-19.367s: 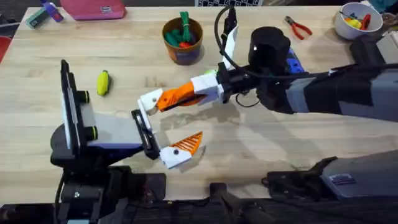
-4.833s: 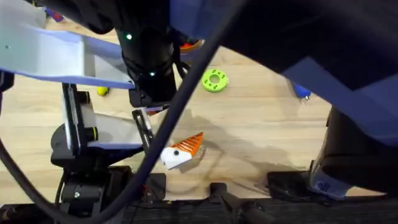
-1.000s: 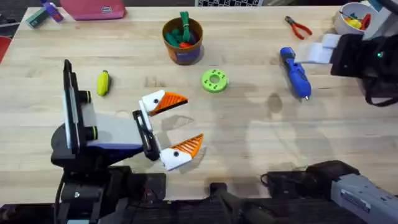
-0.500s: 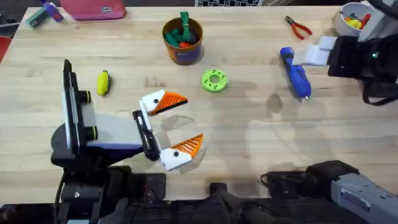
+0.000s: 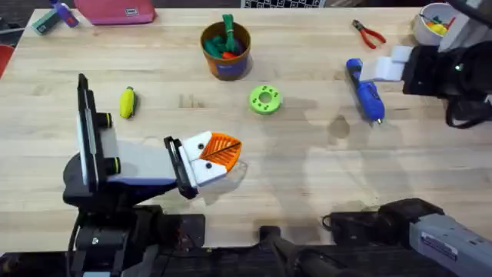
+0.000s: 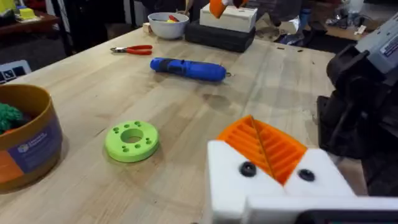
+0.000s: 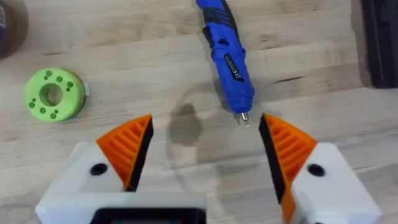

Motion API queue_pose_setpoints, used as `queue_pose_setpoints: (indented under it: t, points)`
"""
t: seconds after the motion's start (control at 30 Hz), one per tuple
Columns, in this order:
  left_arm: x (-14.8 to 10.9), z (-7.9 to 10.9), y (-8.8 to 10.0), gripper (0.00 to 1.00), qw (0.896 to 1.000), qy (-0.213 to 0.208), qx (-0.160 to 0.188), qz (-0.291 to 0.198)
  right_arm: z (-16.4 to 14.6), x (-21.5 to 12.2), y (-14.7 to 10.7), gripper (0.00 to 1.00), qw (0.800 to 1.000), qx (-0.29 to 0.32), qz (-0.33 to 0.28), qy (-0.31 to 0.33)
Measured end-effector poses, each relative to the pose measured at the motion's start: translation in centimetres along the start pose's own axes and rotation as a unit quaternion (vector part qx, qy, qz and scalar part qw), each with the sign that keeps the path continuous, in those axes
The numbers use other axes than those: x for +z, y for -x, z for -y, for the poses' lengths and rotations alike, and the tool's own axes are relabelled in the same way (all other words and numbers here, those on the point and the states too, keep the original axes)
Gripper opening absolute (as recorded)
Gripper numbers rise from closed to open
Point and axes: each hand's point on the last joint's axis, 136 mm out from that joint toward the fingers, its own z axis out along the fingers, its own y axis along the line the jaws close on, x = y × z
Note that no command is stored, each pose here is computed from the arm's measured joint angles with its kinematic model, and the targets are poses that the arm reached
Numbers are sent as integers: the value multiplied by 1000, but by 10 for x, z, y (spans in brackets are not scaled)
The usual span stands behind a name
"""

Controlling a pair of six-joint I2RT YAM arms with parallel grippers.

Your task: Pick up the gripper from the table and insert it into the empty holder that is missing its gripper. Then pick up a screw, insert it into the mounting hole, and use the screwdriver to tighten it. Finally, clean up the table by picking up the vegetable and placing it into the bucket.

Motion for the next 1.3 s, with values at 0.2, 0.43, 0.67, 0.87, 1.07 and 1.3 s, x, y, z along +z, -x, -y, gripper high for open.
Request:
queue_pose_setpoints:
  t: [0.2,0.43,0.67,0.87,1.07,1.3]
  points:
    - [0,0,0,7,1000,0,0,0,-4,16,-4,992,999,-29,-32,0]
    - [0,0,0,7,1000,0,0,0,0,53,9,993,994,-52,-92,-19]
    - [0,0,0,6,1000,0,0,0,8,87,50,994,994,-50,-98,15]
    - [0,0,0,6,1000,0,0,0,25,134,45,994,987,-70,-142,24]
    - [0,0,0,6,1000,0,0,0,24,175,35,994,980,-100,-171,31]
    - [0,0,0,6,1000,0,0,0,23,206,26,994,974,-117,-193,34]
